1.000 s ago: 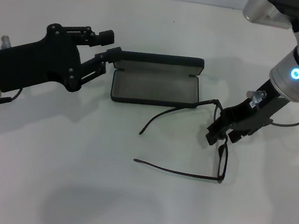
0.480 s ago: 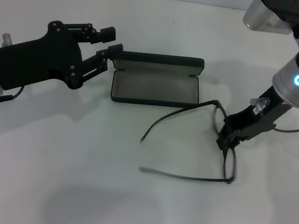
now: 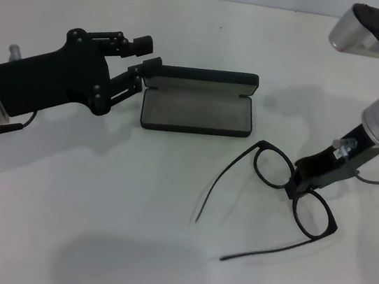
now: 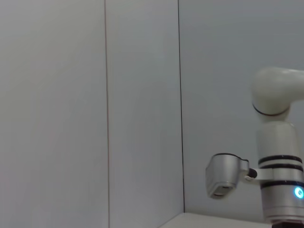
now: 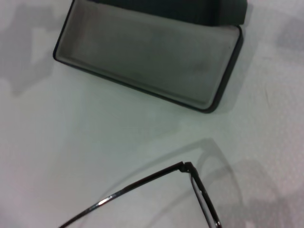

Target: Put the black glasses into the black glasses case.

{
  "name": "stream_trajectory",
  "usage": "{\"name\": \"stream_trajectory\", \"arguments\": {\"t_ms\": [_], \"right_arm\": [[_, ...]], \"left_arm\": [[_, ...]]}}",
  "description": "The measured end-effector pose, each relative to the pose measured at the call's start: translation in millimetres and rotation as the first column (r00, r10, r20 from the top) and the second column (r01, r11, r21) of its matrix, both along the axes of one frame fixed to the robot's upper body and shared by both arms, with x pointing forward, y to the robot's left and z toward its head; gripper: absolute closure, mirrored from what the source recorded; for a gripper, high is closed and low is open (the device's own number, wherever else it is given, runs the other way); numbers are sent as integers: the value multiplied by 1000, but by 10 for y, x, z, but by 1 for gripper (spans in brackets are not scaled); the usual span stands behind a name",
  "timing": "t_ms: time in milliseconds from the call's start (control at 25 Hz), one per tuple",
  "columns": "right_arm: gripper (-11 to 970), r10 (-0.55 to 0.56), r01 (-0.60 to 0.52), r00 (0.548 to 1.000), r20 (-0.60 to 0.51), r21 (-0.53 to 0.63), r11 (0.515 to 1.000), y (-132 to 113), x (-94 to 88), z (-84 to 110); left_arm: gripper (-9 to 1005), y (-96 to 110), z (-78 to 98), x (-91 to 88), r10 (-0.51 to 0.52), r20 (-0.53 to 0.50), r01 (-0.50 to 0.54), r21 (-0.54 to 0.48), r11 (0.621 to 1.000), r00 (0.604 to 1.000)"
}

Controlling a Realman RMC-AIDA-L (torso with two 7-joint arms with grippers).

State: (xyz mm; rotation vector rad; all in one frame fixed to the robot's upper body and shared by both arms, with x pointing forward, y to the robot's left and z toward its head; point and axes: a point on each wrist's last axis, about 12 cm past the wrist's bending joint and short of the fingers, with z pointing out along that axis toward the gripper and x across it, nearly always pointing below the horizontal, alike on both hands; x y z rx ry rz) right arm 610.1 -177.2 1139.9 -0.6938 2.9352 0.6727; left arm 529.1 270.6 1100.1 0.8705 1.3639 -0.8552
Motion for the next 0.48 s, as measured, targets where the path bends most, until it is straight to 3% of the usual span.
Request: {"name": "stream_trajectory", "arguments": {"t_ms": [200,360,480], "right_arm": [[861,32,-34,997,75,34,999,-96,-118,47],[861,59,-71,980,188,55,996,-256,-233,118],[861,86,-131,951,298,134,982,-392,-357,173]], "left_arm": [[689,3,38,-25,-11,-25,10,-57,998,1000],[689,33,122,-100,-34,-2,33,-153,988,999],[693,48,176,-139,-56,-12,52,-223,973,998]]}}
